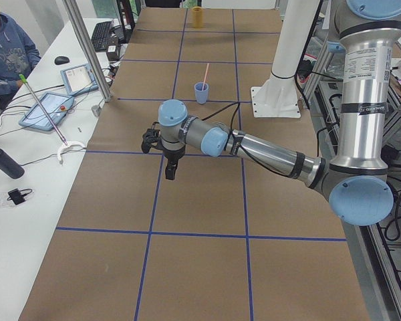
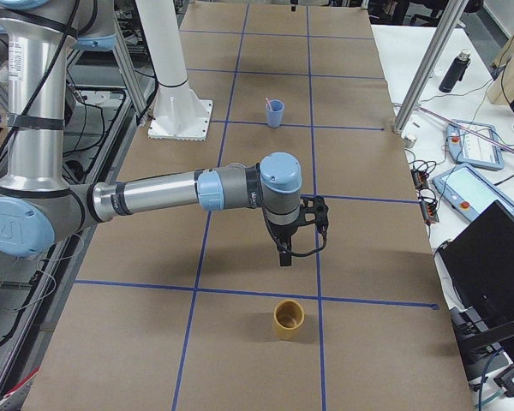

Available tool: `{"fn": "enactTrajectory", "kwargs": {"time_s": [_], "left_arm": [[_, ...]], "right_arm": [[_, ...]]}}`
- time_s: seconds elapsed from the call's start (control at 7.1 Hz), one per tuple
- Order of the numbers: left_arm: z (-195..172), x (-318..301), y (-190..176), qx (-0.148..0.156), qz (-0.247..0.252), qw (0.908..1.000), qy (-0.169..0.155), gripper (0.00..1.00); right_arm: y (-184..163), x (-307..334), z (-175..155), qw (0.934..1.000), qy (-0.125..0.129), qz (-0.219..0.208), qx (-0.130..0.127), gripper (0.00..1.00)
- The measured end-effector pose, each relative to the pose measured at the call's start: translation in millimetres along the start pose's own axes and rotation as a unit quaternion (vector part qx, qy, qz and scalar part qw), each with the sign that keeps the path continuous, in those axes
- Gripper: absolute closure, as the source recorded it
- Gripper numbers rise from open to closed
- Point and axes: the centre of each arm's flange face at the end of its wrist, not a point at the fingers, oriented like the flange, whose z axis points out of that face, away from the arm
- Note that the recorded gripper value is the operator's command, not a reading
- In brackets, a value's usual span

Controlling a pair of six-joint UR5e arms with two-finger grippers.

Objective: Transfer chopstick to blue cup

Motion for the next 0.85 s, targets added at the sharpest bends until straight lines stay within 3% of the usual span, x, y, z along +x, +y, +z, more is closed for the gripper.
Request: {"fn": "enactTrajectory", "kwargs": {"time_s": [0.42,0.85], "left_arm": [[-0.4,-23.9,17.9,0.031,0.006,0.9986,-0.042,0.02],[16.6,-55.5,38.8,0.026,-0.01,0.9985,-0.048,0.02]], "right_arm": [[-0.5,7.1,7.7,1.0,0.001,0.006,-0.008,0.0],[-3.8,2.6,8.5,1.0,-0.001,-0.003,-0.008,0.0]]}}
